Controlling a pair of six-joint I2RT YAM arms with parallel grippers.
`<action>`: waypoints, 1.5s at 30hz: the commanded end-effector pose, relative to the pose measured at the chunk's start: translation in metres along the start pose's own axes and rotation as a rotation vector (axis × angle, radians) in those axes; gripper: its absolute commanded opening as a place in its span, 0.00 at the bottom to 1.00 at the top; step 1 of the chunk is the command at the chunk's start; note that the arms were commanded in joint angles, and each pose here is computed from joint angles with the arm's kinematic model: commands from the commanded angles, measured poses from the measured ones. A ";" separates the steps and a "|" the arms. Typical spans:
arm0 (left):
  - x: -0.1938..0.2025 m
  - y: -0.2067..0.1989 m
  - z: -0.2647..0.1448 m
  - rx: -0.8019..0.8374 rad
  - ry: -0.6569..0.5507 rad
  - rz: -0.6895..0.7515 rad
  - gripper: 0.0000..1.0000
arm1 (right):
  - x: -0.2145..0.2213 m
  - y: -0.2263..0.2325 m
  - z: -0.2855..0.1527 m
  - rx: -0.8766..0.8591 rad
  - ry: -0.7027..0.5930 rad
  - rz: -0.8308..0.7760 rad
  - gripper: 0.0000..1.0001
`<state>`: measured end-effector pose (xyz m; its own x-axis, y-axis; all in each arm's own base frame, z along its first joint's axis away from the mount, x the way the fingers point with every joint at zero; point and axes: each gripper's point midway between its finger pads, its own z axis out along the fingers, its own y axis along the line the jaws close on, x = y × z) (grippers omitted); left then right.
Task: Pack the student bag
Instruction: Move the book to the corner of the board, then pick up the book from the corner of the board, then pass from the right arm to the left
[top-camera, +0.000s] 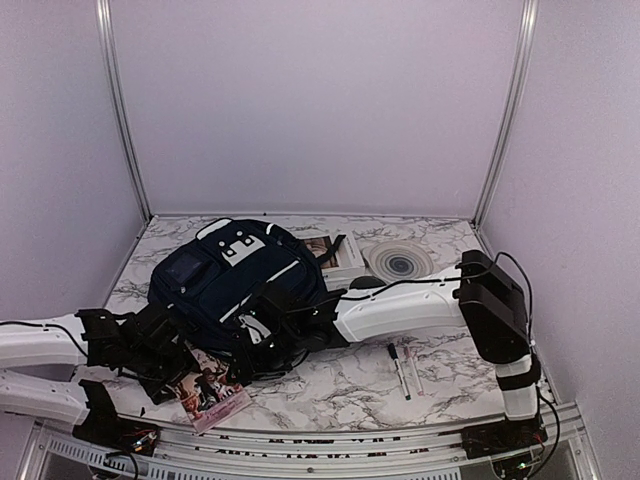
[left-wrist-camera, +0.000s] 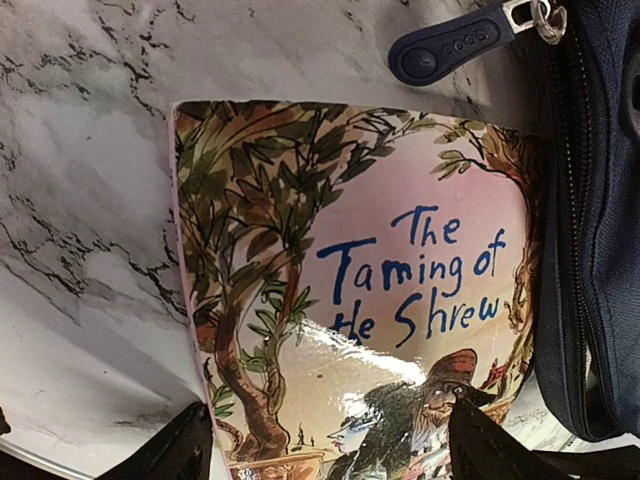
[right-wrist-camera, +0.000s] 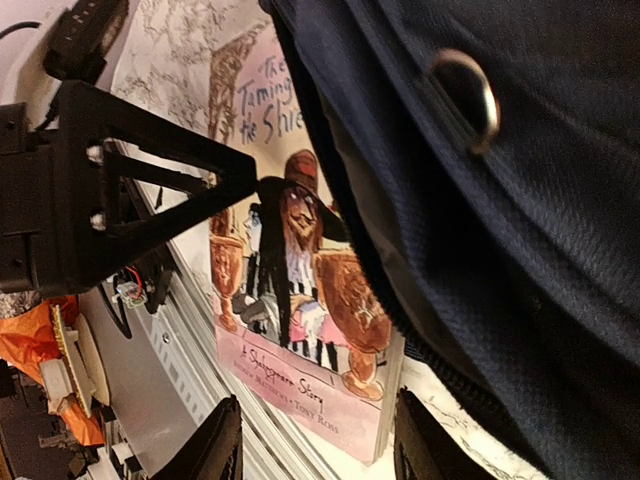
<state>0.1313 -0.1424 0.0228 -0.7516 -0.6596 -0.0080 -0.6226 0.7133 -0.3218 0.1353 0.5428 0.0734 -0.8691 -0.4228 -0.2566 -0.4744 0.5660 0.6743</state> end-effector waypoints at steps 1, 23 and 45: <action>0.015 0.034 0.013 -0.142 0.050 -0.036 0.81 | 0.023 -0.019 0.010 0.057 0.072 0.032 0.50; 0.022 0.032 0.017 -0.110 0.048 -0.052 0.58 | 0.025 0.048 0.032 -0.214 0.177 -0.089 0.26; -0.010 -0.129 -0.242 0.973 -0.465 0.596 0.78 | -0.007 0.088 -0.202 -0.230 -0.268 -0.505 0.00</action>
<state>0.1637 -0.1423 0.2324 -0.6716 -0.6180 -0.4087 -0.0162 0.5637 -0.8258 0.0963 0.4749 0.2335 -0.6355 -0.5255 -0.5657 -0.7344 0.1851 0.6530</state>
